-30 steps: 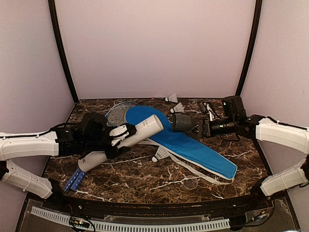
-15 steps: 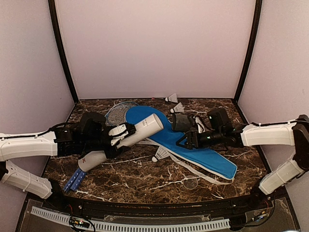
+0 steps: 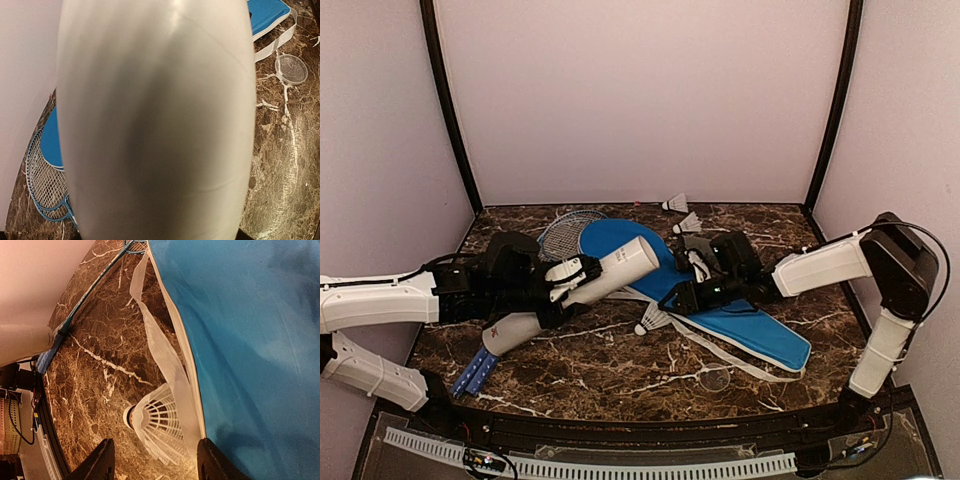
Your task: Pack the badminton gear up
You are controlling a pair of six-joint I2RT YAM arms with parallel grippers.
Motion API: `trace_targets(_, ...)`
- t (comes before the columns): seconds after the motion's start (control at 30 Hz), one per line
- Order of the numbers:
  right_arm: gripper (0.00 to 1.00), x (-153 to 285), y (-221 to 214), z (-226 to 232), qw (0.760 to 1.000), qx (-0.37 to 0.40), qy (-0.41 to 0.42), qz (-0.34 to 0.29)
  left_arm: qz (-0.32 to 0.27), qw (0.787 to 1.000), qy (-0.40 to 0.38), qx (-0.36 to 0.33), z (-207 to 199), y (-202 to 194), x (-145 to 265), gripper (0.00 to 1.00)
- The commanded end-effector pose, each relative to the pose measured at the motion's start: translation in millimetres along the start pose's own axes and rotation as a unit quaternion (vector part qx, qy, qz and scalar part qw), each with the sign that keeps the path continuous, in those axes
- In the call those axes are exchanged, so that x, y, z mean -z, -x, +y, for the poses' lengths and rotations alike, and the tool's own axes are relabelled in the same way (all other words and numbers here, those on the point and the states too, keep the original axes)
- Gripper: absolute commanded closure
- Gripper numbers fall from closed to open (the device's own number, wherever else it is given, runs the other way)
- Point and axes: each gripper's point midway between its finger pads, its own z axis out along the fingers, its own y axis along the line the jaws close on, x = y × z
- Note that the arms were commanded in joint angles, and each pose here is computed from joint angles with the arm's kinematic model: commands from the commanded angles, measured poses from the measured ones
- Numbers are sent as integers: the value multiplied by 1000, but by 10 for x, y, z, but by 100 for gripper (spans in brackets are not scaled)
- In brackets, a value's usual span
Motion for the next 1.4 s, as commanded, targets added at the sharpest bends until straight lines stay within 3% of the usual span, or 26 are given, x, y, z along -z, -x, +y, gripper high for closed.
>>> trace_targets(0.0, 44, -107, 234, 119, 999, 34, 23, -26, -27, 1000, 8, 0, 74, 174, 88, 42)
trace_targets(0.3, 44, -250, 17, 219, 999, 41, 32, 1, -25, 1000, 4, -2, 61, 169, 70, 42)
trace_targets(1.37, 44, -61, 56, 408, 995, 69, 56, -40, -26, 1000, 7, 4, 67, 163, 70, 42)
